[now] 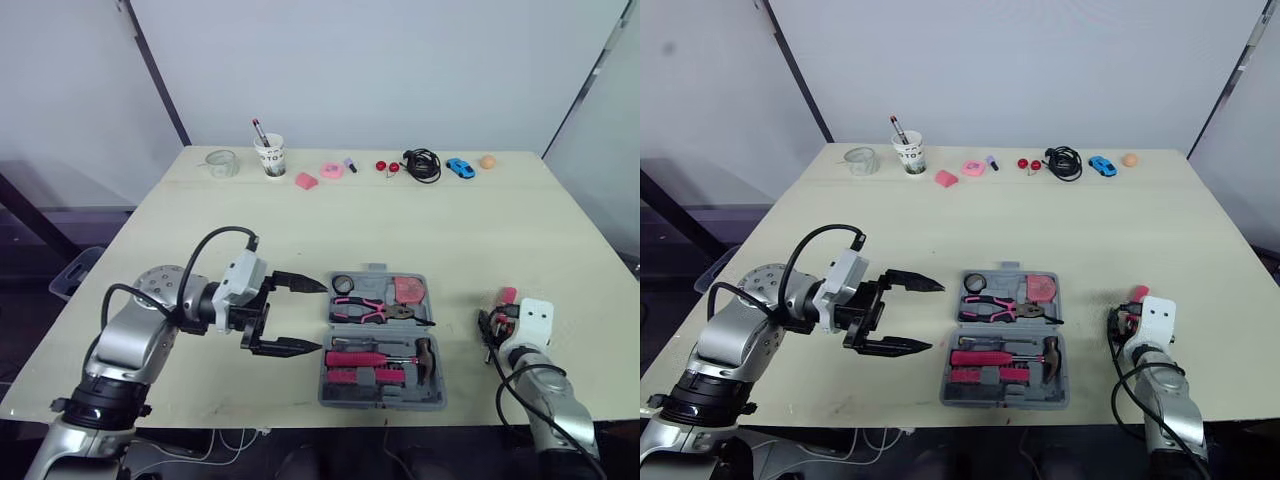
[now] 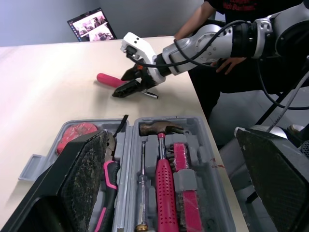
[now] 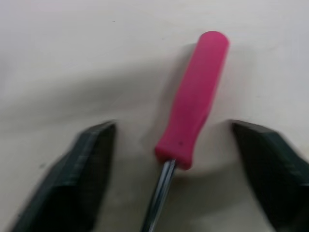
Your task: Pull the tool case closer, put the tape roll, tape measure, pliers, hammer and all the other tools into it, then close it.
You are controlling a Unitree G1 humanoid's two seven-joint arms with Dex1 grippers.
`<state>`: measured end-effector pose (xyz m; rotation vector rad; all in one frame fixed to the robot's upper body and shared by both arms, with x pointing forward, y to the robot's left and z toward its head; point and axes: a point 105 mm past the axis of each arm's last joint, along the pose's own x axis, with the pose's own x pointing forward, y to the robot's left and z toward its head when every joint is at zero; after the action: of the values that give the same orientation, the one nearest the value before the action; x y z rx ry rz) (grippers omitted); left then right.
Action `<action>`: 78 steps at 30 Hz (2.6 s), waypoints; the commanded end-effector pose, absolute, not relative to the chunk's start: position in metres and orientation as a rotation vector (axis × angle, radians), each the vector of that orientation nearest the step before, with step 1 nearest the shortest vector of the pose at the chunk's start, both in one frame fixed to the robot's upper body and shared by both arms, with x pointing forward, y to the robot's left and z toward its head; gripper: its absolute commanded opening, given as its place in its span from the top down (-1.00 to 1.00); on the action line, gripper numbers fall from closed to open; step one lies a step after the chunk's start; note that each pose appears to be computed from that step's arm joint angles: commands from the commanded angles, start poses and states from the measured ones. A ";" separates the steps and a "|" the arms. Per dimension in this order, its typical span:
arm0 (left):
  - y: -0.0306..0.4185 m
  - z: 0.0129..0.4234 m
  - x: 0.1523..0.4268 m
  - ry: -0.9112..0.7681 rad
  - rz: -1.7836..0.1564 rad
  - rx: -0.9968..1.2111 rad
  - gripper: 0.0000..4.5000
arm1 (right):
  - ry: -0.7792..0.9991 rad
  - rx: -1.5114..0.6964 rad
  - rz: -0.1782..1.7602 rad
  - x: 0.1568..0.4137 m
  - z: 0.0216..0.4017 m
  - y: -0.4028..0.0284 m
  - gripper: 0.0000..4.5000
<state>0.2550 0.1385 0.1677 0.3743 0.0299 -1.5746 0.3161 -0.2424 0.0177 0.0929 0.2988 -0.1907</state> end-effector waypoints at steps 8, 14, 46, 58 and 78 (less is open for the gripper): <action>0.131 0.176 0.251 -0.018 -1.600 0.390 -1.00 | 0.260 0.071 -0.222 0.321 0.029 -0.250 0.81; 0.131 0.176 0.252 -0.026 -1.595 0.381 -1.00 | 0.246 0.030 -0.191 0.317 0.040 -0.253 0.81; 0.171 0.155 0.239 0.086 -1.644 0.442 -1.00 | 0.347 -0.533 1.238 0.231 0.104 -0.122 0.81; 0.181 0.142 0.227 0.115 -1.646 0.465 -1.00 | 0.351 -0.648 1.439 0.228 0.089 -0.063 0.81; 0.201 0.129 0.209 0.167 -1.598 0.465 -1.00 | 0.478 -0.756 1.447 0.225 0.053 -0.036 0.81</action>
<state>0.2144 0.1961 0.1205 0.4264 0.1850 -1.5613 0.2261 -0.0410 0.0498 -0.7509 0.5074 1.4339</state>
